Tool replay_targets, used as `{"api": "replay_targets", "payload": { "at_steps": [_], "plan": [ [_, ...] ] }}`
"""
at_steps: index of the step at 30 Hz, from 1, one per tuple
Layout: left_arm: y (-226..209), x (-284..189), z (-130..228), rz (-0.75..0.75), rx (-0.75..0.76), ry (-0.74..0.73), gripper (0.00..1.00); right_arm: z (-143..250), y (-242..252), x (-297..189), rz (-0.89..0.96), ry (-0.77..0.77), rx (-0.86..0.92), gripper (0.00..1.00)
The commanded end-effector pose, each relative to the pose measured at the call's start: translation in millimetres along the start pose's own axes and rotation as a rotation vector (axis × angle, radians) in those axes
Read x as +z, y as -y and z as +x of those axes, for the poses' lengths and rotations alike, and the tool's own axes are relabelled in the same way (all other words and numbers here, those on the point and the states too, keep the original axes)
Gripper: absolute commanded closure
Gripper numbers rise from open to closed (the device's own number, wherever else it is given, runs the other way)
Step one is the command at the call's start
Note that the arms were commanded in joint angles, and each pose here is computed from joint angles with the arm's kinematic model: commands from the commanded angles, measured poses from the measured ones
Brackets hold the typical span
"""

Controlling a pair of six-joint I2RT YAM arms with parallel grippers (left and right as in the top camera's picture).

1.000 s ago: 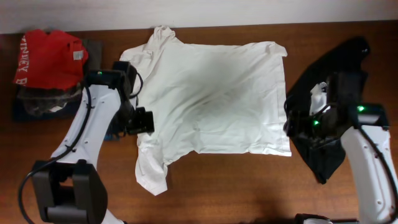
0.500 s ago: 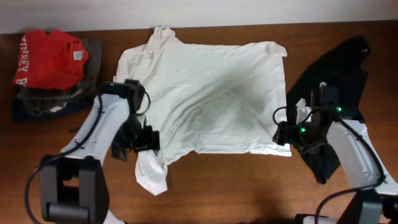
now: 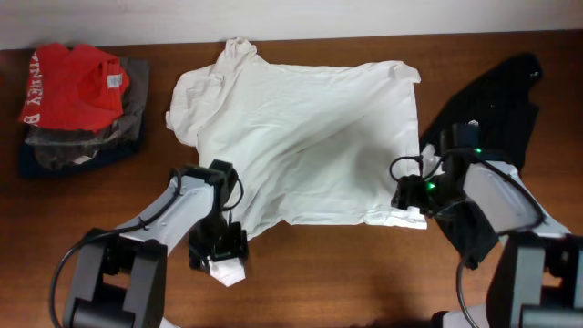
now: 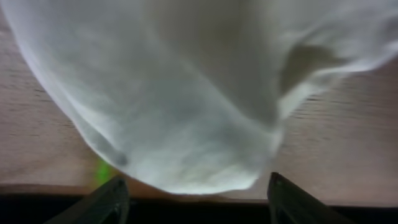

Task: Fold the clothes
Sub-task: 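Grasp the T-shirt's bottom corners with left and right grippers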

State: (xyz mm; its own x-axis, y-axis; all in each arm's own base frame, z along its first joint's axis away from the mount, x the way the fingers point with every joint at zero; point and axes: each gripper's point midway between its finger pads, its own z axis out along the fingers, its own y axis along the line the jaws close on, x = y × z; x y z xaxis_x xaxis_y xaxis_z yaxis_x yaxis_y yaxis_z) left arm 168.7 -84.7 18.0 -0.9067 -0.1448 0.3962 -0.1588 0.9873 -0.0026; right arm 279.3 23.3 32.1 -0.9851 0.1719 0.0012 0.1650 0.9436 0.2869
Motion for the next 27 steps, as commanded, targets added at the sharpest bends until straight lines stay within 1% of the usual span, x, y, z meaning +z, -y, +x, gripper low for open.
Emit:
{"api": "replay_targets", "payload": {
  "at_steps": [1,4,8,11,14,15,20,22,23,27],
  "plan": [
    [-1,5,6,0.011,-0.031,-0.003,0.3,5,-6,9,0.012,-0.033,-0.013,0.27],
    [-2,11,6,0.012,-0.031,-0.002,0.31,5,12,11,0.119,-0.036,0.036,0.27],
    [-1,16,1,0.022,-0.026,0.021,0.31,3,18,10,0.155,-0.026,0.051,0.27],
    [-1,17,-4,0.021,-0.023,0.041,0.34,3,24,10,0.188,-0.021,0.059,0.28],
    [-1,17,-9,0.017,-0.02,0.064,0.43,4,26,14,0.194,-0.015,0.062,0.3],
    [-1,17,-10,0.021,-0.018,0.071,0.44,5,27,15,0.193,-0.015,0.066,0.31],
    [1,18,-15,0.03,-0.015,0.092,0.59,14,30,21,0.197,-0.037,0.084,0.32],
    [2,18,-17,0.032,-0.013,0.098,0.67,17,31,22,0.199,-0.046,0.086,0.33],
    [2,18,-18,0.029,-0.013,0.101,0.72,19,31,23,0.199,-0.05,0.086,0.34],
    [0,17,-23,0.018,-0.011,0.128,0.86,26,33,27,0.203,-0.07,0.094,0.4]
  ]
}}
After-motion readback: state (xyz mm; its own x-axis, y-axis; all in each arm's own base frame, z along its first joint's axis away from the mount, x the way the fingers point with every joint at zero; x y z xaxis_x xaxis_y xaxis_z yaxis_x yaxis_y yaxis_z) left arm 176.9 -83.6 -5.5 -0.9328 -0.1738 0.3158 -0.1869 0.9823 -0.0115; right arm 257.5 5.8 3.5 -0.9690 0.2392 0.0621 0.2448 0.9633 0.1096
